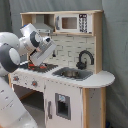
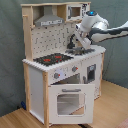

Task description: Play with the kitchen

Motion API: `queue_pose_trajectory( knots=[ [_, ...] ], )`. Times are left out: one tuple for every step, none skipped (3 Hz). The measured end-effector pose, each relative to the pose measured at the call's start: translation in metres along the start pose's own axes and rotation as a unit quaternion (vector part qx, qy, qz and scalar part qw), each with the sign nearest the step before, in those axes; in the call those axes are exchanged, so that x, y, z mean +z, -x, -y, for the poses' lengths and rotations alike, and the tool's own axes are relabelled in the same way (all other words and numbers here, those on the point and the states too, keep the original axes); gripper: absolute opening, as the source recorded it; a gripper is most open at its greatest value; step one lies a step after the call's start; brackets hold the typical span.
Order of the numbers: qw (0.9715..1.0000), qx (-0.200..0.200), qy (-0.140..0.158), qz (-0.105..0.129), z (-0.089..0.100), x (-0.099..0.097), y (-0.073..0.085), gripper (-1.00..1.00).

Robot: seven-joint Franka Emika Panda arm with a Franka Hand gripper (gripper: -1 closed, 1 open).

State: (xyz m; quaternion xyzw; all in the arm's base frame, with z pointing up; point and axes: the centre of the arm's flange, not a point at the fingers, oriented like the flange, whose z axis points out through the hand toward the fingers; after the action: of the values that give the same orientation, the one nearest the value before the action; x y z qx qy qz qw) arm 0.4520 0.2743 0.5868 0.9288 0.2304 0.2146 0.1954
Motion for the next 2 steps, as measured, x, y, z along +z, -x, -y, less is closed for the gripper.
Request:
queue_pose_trajectory(
  knots=[
    [0.9990, -0.012, -0.034, 0.028, -0.010, 0.014, -0.003, 1.00],
    [0.9954, -0.023, -0.063, 0.069, -0.028, 0.037, 0.003, 1.00]
  ],
)
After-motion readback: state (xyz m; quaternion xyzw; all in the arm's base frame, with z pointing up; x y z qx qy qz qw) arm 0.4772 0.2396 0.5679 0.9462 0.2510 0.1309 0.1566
